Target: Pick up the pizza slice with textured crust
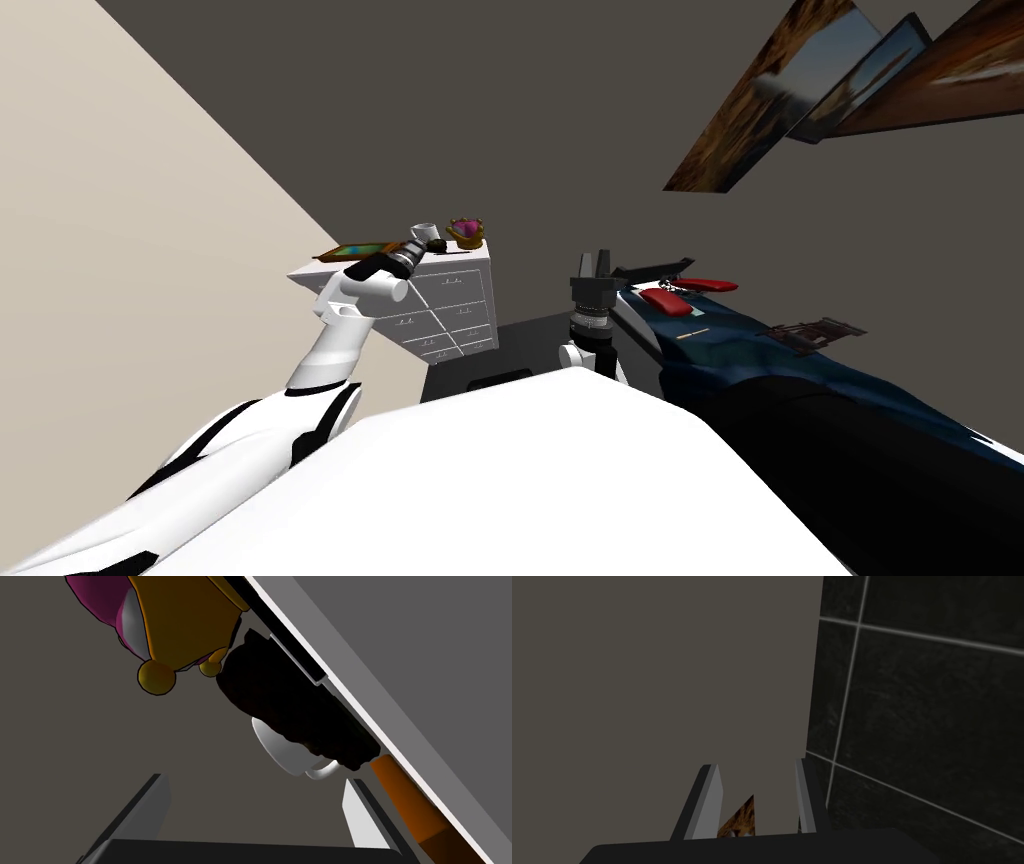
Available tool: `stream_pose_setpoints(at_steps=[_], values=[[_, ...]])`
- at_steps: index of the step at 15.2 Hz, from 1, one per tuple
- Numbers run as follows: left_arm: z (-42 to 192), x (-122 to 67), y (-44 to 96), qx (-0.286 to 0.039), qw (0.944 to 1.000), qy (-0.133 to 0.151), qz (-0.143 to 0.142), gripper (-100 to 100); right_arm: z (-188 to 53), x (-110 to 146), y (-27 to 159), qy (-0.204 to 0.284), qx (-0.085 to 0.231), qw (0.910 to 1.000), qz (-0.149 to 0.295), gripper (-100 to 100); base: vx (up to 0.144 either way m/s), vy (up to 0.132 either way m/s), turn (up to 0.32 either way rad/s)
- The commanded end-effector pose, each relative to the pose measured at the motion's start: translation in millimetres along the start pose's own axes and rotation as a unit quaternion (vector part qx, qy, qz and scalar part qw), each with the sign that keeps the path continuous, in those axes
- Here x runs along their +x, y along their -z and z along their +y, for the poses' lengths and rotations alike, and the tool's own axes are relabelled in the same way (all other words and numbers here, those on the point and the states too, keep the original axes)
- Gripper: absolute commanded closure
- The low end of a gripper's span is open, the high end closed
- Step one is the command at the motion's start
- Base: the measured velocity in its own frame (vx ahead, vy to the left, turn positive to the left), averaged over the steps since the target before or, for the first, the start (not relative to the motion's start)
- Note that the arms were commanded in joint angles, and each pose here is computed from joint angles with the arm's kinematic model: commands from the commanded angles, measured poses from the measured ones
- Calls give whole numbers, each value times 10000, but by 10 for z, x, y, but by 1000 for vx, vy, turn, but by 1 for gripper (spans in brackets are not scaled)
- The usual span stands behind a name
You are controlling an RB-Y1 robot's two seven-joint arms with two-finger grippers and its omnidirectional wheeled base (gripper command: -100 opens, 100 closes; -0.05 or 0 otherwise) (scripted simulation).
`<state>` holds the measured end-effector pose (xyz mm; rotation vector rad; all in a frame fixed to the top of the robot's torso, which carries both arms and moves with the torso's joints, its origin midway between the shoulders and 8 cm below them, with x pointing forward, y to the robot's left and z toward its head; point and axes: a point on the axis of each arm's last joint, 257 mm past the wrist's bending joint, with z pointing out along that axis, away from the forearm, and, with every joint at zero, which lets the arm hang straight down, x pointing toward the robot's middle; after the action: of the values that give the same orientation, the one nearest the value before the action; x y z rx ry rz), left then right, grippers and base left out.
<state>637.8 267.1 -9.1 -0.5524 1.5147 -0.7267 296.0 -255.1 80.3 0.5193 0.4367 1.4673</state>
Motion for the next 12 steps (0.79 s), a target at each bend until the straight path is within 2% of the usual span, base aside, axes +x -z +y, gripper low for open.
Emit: stream_pose_setpoints(at_steps=[1, 5, 6, 9, 10, 12], values=[[94, -110, -92, -246, 9996, -150, 77, -100, 0, 0, 0, 0, 0, 10000, 0, 0, -24, 13, -99], [155, -89, -109, -450, 9987, -152, 171, -100, 0, 0, 0, 0, 0, 10000, 0, 0, -23, 10, -39], [221, -213, -184, -641, 9973, -273, 224, -100, 0, 0, 0, 0, 0, 10000, 0, 0, -25, 1, -105], [270, -193, -185, -809, 9959, -274, 306, -100, 0, 0, 0, 0, 0, 10000, 0, 0, -21, 11, -65], [304, -325, -241, -952, 9941, -381, 346, -100, 0, 0, 0, 0, 0, 10000, 0, 0, -21, 11, -105], [358, -313, -242, -1120, 9921, -373, 423, -100, 0, 0, 0, 0, 0, 10000, 0, 0, -26, 19, -91]])
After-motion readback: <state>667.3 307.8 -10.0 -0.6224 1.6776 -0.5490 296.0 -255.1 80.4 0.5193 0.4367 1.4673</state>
